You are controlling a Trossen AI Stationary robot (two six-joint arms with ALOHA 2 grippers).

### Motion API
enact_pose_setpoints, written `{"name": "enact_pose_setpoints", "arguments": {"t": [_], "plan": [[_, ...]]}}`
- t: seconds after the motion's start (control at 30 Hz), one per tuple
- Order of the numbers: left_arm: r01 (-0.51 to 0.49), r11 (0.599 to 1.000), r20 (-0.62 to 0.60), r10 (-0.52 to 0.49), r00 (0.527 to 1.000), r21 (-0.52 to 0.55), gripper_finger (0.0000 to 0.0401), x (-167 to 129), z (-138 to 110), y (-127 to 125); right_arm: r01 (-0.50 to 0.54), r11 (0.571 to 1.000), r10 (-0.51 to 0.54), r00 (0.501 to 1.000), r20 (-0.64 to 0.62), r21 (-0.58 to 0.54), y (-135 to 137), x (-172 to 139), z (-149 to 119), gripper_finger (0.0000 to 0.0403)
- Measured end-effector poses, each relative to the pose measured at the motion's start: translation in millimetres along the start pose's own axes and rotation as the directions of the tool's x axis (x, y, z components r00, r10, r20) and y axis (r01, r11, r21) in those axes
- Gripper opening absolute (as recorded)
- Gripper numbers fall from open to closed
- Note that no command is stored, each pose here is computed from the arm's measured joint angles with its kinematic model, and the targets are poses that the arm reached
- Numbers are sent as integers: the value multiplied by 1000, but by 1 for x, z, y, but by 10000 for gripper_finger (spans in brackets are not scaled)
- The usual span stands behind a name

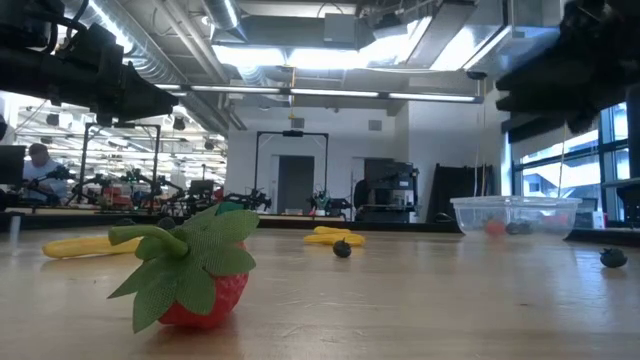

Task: Pick and placing Produce into tupperware
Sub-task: Put the blueberry into the transparent bin

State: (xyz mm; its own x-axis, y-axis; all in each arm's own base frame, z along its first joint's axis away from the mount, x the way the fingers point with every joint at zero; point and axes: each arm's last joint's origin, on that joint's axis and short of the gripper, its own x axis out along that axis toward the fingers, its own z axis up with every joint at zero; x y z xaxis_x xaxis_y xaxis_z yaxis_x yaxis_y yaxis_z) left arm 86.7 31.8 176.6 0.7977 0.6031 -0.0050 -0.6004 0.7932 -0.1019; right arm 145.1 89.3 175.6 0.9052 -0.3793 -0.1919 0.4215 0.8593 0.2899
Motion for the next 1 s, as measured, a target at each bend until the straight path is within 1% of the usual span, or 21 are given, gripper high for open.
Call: {"name": "enact_pose_setpoints", "arguments": {"t": [0.23,0.47,0.6,0.67,0.77,1.0], "plan": [[0,1000,0,0,1000,0,179,0,0,0,31,999,-30,999,-27,37,8,-2,-32,182],[0,1000,0,0,1000,0,179,0,0,0,20,997,-15,998,-60,79,13,-7,-60,181],[0,1000,0,0,1000,0,179,0,0,0,11,998,-6,996,-83,58,20,-8,-71,181],[0,1000,0,0,1000,0,179,0,0,0,-2,999,7,993,-117,45,24,-8,-78,181],[0,1000,0,0,1000,0,179,0,0,0,-7,999,15,985,-173,44,24,-8,-90,181],[0,1000,0,0,1000,-14,179,0,0,0,34,997,-18,976,-218,68,17,-7,-114,181]]}}
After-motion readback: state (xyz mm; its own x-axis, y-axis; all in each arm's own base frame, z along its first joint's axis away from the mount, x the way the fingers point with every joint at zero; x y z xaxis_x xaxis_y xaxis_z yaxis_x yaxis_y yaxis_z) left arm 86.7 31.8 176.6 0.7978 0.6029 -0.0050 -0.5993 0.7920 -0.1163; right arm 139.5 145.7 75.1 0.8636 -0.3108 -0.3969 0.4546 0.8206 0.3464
